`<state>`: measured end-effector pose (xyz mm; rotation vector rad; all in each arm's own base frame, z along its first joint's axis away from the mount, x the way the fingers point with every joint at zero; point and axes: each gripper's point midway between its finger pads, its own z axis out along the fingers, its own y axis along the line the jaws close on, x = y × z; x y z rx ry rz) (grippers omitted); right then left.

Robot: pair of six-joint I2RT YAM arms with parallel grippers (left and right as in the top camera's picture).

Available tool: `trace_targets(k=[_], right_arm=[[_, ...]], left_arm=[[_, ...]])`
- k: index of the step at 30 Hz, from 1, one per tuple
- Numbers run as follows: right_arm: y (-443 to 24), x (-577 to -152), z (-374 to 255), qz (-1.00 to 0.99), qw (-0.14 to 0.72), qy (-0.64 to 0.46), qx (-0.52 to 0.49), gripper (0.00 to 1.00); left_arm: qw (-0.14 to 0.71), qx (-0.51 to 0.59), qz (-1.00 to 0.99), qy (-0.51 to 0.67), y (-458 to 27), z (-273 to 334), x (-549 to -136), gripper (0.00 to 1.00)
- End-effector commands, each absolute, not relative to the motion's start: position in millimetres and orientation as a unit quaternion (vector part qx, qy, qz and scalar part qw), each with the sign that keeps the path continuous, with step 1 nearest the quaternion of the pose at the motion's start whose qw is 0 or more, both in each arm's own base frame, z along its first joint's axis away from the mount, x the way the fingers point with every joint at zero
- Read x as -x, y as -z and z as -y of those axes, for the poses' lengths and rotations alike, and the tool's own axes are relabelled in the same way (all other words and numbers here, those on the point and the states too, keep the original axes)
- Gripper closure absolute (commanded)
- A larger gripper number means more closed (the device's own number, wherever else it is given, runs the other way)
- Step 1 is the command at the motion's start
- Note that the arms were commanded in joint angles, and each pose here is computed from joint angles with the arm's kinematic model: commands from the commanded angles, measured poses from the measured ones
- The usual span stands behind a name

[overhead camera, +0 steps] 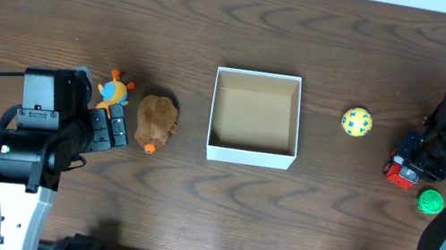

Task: Pack container
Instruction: 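Lower the right gripper over the red truck and grasp it, then carry the red truck into the white box and release it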

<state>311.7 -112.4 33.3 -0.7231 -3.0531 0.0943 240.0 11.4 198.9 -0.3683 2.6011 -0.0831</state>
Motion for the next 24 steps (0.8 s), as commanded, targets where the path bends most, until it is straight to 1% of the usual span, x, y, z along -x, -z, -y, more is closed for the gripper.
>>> trace_targets(k=[1,7,11,14,18,22,24], right_arm=[[-30.9,-310.2,109.1,0.973,0.006,-0.024,0.230,0.99],[-36.3,-314.6,105.3,0.973,-0.004,-0.022,0.230,0.99],[-57.8,-326.8,96.1,0.976,-0.032,-0.024,0.212,0.99],[-90.9,-340.7,81.9,0.979,-0.078,-0.024,0.188,0.99],[-149.0,-360.2,49.7,0.975,-0.171,-0.018,0.141,0.99],[-211.6,-374.5,-4.8,0.955,-0.284,0.011,0.085,0.99],[-234.9,-377.7,-39.1,0.943,-0.328,0.035,0.053,0.99]], left_arm=[[0.260,0.137,-0.955,0.033,-204.6,-11.0,-241.8,0.02],[0.260,0.137,-0.955,0.033,-204.6,-11.0,-241.9,0.02],[0.260,0.137,-0.955,0.033,-204.6,-11.0,-241.9,0.02],[0.260,0.137,-0.955,0.033,-204.6,-11.0,-241.9,0.02],[0.260,0.137,-0.955,0.033,-204.6,-11.0,-241.8,0.02],[0.260,0.137,-0.955,0.033,-204.6,-11.0,-241.8,0.02],[0.260,0.137,-0.955,0.033,-204.6,-11.0,-241.8,0.02]])
